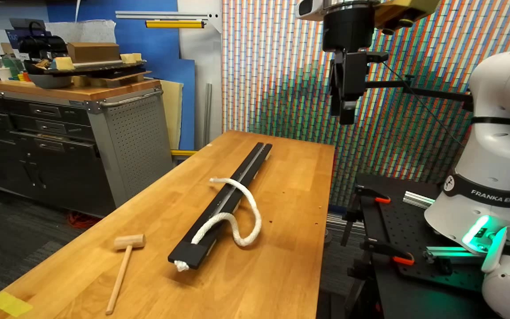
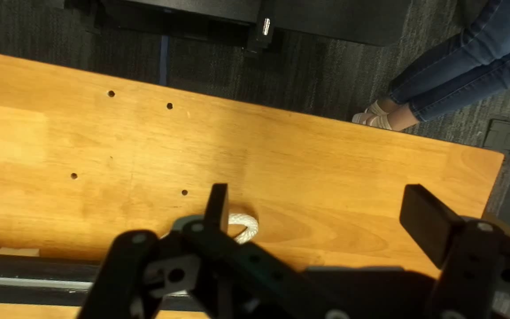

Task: Put the rope in the groove on the object

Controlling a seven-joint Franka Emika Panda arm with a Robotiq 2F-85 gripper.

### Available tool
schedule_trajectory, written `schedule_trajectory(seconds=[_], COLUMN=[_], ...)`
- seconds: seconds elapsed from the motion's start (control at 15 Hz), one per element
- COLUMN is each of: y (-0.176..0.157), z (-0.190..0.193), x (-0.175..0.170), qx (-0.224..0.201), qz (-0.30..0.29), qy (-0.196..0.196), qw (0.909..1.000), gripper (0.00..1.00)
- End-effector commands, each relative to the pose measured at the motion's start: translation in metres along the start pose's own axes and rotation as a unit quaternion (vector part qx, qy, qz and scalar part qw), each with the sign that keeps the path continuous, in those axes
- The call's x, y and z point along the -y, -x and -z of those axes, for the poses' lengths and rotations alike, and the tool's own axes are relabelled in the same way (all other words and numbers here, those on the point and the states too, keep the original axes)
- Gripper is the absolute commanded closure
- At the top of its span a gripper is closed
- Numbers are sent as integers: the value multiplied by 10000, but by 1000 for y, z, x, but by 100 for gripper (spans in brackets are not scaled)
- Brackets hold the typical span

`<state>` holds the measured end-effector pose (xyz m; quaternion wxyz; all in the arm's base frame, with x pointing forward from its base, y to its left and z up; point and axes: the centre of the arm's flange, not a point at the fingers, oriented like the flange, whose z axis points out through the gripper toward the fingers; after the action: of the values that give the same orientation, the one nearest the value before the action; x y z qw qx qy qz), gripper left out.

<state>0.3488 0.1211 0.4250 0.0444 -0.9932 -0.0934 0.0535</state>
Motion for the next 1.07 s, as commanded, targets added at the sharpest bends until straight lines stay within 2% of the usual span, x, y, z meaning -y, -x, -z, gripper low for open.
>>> schedule_trajectory(seconds=[0.0, 0.27, 0.53, 0.73, 1.0], y=[-9, -31, -67, -107, -163], z=[3, 14, 35, 43, 43], x=[-10, -34, -57, -79, -109], qx=[0, -13, -129, -273, -351], qz=[-144, -228, -419, -780, -948], qy=[114, 384, 561, 496, 393], qw=[9998, 9990, 9975, 9953, 9941], gripper=[0, 0, 0, 0, 0])
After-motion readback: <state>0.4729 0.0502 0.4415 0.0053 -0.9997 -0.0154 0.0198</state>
